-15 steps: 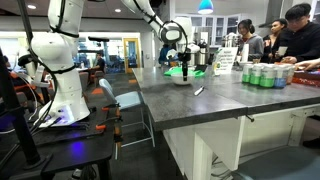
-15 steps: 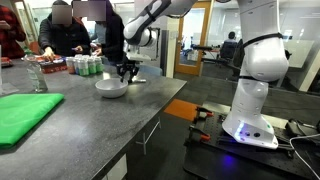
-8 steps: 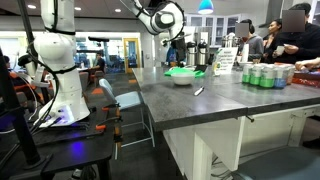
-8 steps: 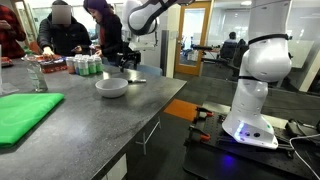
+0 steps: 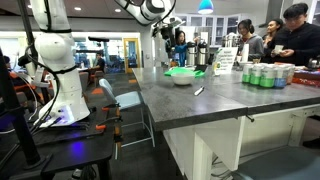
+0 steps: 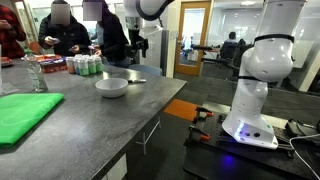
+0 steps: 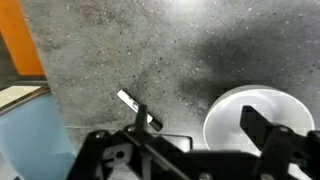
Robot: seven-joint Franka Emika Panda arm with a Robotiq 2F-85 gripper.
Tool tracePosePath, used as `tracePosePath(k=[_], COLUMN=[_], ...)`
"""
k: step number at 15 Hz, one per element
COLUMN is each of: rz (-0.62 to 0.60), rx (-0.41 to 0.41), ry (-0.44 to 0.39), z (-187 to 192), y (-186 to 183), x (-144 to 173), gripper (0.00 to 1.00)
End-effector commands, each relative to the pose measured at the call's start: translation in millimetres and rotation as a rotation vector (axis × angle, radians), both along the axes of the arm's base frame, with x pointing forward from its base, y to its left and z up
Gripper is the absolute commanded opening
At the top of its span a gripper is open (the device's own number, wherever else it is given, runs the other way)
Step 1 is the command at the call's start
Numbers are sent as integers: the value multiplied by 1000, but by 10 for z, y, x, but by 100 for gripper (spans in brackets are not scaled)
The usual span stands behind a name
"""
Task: Move the bowl backwards
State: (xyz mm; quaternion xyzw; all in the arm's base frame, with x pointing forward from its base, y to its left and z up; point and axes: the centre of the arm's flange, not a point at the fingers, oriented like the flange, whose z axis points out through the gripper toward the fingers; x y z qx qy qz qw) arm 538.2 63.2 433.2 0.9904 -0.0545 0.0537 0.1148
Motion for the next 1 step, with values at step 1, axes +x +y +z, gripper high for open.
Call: tracePosePath(k=[1], rz=[35], rx=[-20], ry=[-25], z=[-2], y=[49], x=[-145], gripper=[100])
